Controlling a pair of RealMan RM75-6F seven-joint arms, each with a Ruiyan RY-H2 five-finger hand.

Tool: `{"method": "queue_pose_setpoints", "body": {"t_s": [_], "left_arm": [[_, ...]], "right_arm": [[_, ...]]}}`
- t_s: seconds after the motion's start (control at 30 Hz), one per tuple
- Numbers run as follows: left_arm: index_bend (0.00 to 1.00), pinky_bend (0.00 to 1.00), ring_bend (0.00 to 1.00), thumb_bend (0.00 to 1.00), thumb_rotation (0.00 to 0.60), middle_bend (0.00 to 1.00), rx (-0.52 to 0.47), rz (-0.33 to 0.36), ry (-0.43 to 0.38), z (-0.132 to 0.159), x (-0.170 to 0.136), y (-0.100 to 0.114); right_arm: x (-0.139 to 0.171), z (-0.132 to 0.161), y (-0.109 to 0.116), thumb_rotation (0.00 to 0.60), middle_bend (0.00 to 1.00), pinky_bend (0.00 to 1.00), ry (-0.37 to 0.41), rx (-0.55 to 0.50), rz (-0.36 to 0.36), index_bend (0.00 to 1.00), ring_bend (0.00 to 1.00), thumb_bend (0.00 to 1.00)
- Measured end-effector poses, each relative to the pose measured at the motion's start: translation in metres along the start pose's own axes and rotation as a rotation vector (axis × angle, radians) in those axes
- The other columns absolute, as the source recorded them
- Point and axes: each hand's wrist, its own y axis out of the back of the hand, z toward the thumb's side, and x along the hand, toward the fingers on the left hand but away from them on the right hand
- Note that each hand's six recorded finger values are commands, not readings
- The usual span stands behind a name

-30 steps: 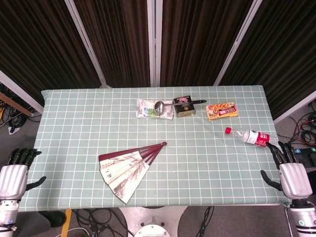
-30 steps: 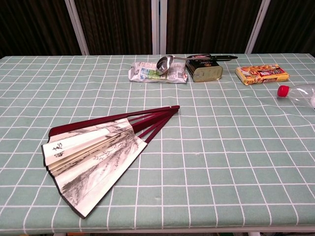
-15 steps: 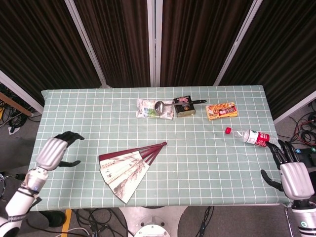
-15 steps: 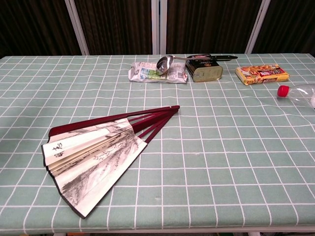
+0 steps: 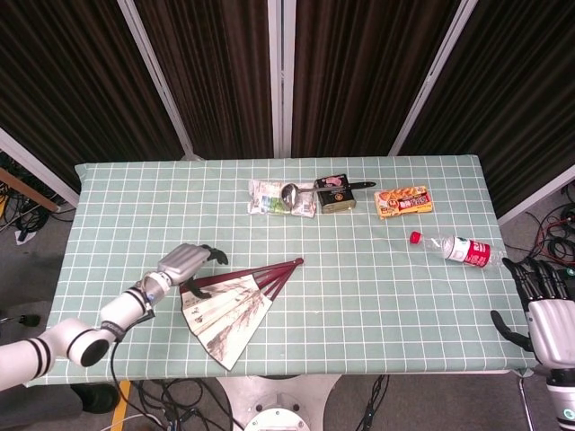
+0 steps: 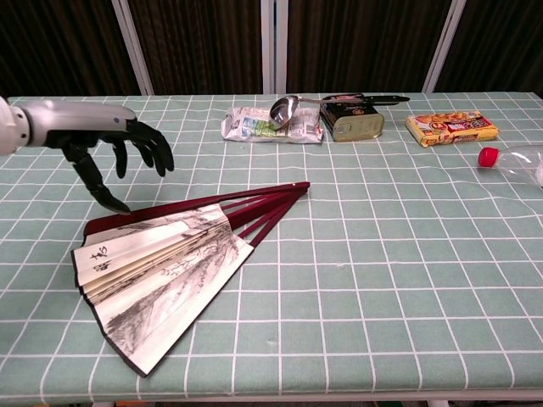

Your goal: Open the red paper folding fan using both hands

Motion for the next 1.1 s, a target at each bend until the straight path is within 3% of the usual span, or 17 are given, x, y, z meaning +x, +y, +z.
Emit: {"method": "queue_pose_setpoints", "body": {"t_s": [0.2, 0.43, 0.83, 1.1], "left_arm": [[0.28, 0.45, 0.3, 0.23, 0.6, 0.29, -0.047, -0.052, 0.032, 0.002, 0.02, -0.012], [0.28, 0.52, 0.35, 0.27, 0.6, 0.33, -0.059, -0.081, 0.071, -0.002, 0.026, -0.018], [0.3, 0.56, 0.39, 0.31, 0.6, 0.36, -0.071, -0.121, 0.077, 0.006, 0.035, -0.035], [0.41, 0.65, 0.5, 0.33, 0.6, 0.48, -0.067, -0.122, 0.071, 0.01, 0.041, -0.035]], "right_arm": [[0.001, -0.004, 0.0, 0.6, 0.16, 0.0, -0.01, -0.001, 0.003, 0.05, 0.02, 0.23], [-0.001, -0.007, -0.003, 0.6, 0.16, 0.0, -0.021, -0.006, 0.011, 0.05, 0.02, 0.23], [-0.002, -0.015, -0.006, 0.6, 0.16, 0.0, -0.048, -0.018, 0.014, 0.05, 0.02, 0.24], [0.0, -0.019, -0.007, 0.6, 0.16, 0.0, -0.062, -0.021, 0.013, 0.05, 0.02, 0.24]]}}
